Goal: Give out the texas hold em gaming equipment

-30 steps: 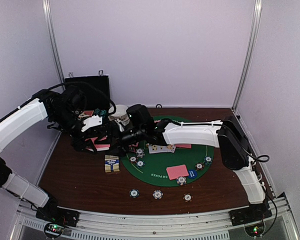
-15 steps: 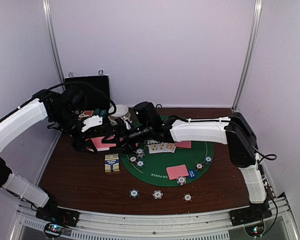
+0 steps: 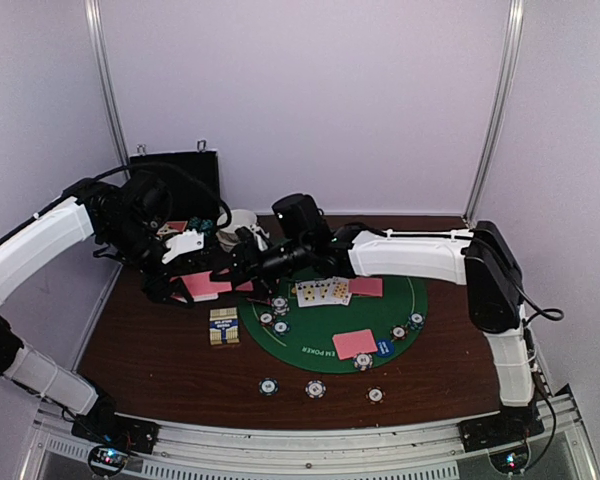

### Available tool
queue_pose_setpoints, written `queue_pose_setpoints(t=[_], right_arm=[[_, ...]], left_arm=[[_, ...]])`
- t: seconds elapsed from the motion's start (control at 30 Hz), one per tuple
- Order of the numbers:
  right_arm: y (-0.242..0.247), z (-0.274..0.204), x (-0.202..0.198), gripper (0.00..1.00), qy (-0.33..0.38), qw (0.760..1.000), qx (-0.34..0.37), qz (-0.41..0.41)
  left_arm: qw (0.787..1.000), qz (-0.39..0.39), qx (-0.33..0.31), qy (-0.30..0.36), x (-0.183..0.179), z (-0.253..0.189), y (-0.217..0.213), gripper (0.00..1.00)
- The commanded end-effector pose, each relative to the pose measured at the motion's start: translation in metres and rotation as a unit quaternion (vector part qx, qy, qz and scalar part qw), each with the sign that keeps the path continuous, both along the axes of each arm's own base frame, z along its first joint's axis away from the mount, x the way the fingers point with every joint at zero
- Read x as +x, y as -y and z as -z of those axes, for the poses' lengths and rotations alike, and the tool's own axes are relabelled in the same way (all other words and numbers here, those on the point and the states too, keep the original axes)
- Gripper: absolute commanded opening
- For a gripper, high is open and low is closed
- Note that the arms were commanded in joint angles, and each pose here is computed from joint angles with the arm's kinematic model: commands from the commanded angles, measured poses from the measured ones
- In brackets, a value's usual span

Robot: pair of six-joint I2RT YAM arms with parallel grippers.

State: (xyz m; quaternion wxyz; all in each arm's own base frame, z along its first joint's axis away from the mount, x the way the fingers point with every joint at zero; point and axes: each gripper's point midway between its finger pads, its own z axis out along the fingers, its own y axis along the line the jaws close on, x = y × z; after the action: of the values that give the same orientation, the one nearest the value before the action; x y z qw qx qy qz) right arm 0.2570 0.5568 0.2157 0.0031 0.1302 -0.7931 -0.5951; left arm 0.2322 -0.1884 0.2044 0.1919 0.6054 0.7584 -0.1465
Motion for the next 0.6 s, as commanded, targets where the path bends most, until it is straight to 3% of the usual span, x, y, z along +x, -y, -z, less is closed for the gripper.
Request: queue_pose_setpoints(t=[0.0, 0.37, 0.57], right_arm=[[0.015, -0.033, 0.004, 0.49, 0.018, 1.000, 0.015, 0.011], [0.016, -0.051, -0.003, 0.23, -0.011, 0.999, 0.048, 0.006], [0.019, -0.054, -0.005, 0.16, -0.013, 0.999, 0.051, 0.007]], left_arm=[[1.000, 0.005, -0.015, 0.022, 0.001, -0.012, 0.001, 0.00], [1.000, -0.001, 0.000, 0.028, 0.006, -0.006, -0.003, 0.00], [0.999, -0.005, 0.011, 0.033, 0.010, -0.001, -0.005, 0.00]])
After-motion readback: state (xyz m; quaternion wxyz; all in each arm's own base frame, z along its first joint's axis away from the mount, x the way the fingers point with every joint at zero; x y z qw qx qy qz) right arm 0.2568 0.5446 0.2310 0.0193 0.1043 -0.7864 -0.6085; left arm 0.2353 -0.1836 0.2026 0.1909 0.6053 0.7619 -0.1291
